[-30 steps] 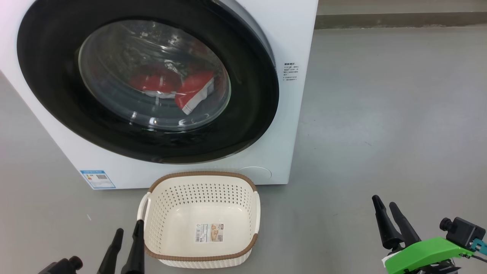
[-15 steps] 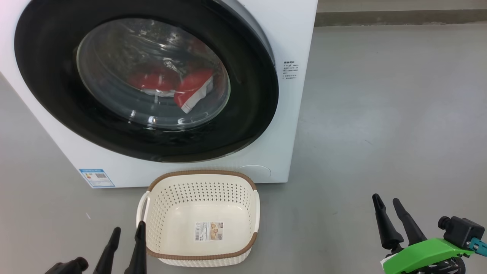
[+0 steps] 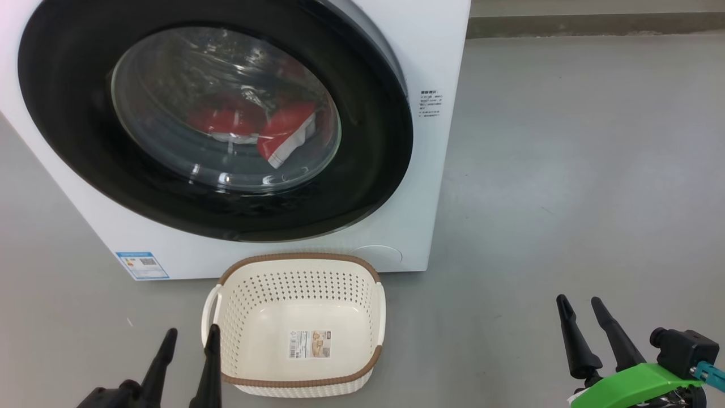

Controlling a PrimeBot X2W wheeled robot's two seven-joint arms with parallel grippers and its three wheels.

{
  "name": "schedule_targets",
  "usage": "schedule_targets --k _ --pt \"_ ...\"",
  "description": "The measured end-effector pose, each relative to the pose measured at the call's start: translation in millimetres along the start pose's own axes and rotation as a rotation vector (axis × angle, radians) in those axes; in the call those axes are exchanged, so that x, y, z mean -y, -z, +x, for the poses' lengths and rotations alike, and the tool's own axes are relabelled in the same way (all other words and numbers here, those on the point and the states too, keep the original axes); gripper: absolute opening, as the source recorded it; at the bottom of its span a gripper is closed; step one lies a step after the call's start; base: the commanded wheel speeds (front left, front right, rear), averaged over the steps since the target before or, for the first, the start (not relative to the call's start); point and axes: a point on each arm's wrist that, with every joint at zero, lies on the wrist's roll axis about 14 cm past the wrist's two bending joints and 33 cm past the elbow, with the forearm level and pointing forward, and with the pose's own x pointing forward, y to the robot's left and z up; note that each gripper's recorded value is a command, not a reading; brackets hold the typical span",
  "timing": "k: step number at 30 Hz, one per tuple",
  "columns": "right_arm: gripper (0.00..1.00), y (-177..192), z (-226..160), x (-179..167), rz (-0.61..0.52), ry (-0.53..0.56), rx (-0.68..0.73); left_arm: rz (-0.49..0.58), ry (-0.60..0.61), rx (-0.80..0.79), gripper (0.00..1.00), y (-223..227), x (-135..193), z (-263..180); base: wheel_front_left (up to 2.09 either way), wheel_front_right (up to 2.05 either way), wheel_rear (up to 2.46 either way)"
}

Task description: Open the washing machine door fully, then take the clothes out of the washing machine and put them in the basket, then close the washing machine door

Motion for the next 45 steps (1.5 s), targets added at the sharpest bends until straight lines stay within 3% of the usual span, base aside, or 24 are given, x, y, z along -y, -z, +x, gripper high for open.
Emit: schedule_targets --k 26,45 --pt "1.0 -10.7 -9.0 1.4 -0.254 -0.024 0.059 0.253 0.054 0.041 1.0 -2.4 6.5 -5.3 0.0 0.0 0.0" --pt "1.0 -15.4 -10.0 0.9 -0.233 -0.018 0.08 0.251 0.065 0.022 1.0 2.9 5.6 -5.9 0.0 0.0 0.0"
